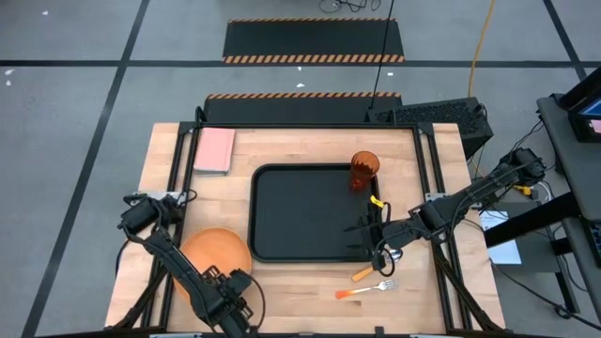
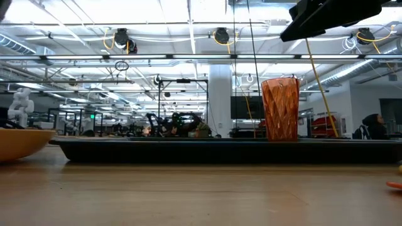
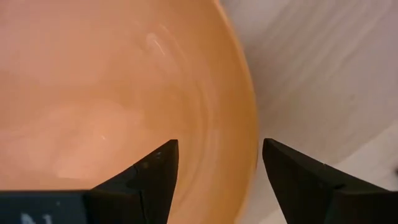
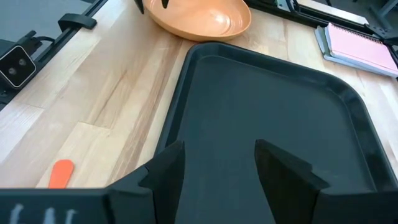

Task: Pick and place plate/cup/fork/spoon on tray
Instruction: Put the orange plate in the center of the black tray

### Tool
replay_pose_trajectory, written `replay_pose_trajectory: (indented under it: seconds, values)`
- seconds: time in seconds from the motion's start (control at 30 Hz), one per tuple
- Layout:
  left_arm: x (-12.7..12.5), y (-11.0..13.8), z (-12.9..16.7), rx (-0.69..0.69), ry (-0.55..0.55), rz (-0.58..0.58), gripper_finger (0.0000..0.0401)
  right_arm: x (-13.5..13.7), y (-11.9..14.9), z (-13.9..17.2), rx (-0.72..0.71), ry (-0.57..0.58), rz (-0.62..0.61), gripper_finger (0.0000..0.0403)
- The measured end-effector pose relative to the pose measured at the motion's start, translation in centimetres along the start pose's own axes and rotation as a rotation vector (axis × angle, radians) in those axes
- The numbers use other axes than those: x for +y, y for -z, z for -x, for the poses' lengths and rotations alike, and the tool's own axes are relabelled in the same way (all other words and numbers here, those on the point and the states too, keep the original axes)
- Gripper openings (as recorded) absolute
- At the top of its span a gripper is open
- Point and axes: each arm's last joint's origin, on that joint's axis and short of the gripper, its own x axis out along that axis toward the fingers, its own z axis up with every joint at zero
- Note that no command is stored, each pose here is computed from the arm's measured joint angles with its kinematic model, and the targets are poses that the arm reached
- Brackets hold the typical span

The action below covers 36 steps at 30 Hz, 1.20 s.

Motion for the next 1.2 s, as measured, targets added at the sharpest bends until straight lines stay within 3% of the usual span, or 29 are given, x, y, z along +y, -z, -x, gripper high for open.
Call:
replay_pose_trajectory:
  seconds: [0.23,0.33,0.73,1.2]
  values:
    - [-0.1,0.8,-0.8,0.009,0.044,-0.017,0.0232,0.0,0.0,0.0,0.0,0.0,0.019,0.0189]
    - [-0.1,1.0,-0.9,0.009,0.047,-0.034,0.0213,0.0,0.0,0.0,0.0,0.0,0.022,0.0189]
    - [0.1,0.9,-0.6,0.054,0.041,-0.1,0.0016,0.0,0.0,0.0,0.001,0.0,0.023,0.0189]
    - [2.5,-0.1,3.6,0.075,0.057,-0.07,0.001,0.0,0.0,0.0,0.001,0.0,0.022,0.0189]
